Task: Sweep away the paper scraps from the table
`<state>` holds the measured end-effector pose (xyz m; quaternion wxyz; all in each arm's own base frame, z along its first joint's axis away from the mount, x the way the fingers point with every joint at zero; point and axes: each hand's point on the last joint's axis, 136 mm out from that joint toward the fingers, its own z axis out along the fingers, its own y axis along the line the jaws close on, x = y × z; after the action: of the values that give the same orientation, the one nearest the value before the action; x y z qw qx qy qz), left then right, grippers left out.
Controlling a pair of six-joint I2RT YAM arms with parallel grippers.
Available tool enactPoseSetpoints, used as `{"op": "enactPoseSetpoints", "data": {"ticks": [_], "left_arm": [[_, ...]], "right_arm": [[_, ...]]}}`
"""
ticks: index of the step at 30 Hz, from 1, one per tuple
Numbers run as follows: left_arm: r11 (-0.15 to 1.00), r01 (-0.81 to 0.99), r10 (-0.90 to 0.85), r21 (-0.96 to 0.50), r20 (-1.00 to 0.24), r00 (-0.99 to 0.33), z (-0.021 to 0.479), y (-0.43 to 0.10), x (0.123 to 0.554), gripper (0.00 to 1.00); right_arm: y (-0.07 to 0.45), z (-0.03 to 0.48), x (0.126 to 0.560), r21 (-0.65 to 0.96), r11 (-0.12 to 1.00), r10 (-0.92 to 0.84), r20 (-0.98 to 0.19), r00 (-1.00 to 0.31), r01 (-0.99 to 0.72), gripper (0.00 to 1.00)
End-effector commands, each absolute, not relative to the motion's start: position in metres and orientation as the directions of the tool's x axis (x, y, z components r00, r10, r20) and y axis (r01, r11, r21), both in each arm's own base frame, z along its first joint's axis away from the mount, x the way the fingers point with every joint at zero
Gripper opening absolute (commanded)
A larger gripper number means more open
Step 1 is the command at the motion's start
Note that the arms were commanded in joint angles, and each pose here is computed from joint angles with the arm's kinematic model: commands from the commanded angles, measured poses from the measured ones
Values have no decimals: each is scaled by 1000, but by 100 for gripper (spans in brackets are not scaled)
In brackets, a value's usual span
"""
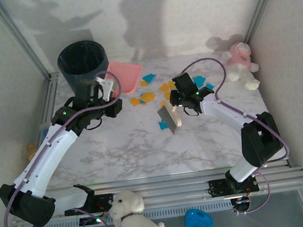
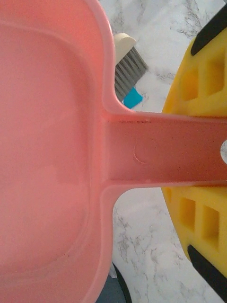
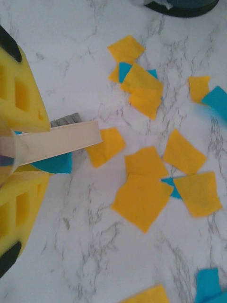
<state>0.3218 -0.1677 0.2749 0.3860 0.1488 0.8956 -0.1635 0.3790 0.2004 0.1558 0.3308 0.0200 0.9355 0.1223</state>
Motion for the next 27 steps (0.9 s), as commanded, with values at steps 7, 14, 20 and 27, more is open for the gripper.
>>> {"op": "enactPoseSetpoints", "data": {"ticks": [7,14,20,27], "left_arm": [[880,462,244,-113,-726,-643,257,-178,317,0],[828,556,341,-74,-721,-604,245,-185,304,0],[761,648,485,-37,-631,-606,211,-196,284,0],[683,729,625,-39,-484,-612,170,-206,261,0]], "right_arm": [[178,182,363,188,981,91,-653,-752,-44,0],[179,215,357,228,970,99,-697,-710,-88,0],[159,224,355,186,982,109,-725,-680,-41,0],[133,221,350,107,994,95,-741,-664,23,0]]}}
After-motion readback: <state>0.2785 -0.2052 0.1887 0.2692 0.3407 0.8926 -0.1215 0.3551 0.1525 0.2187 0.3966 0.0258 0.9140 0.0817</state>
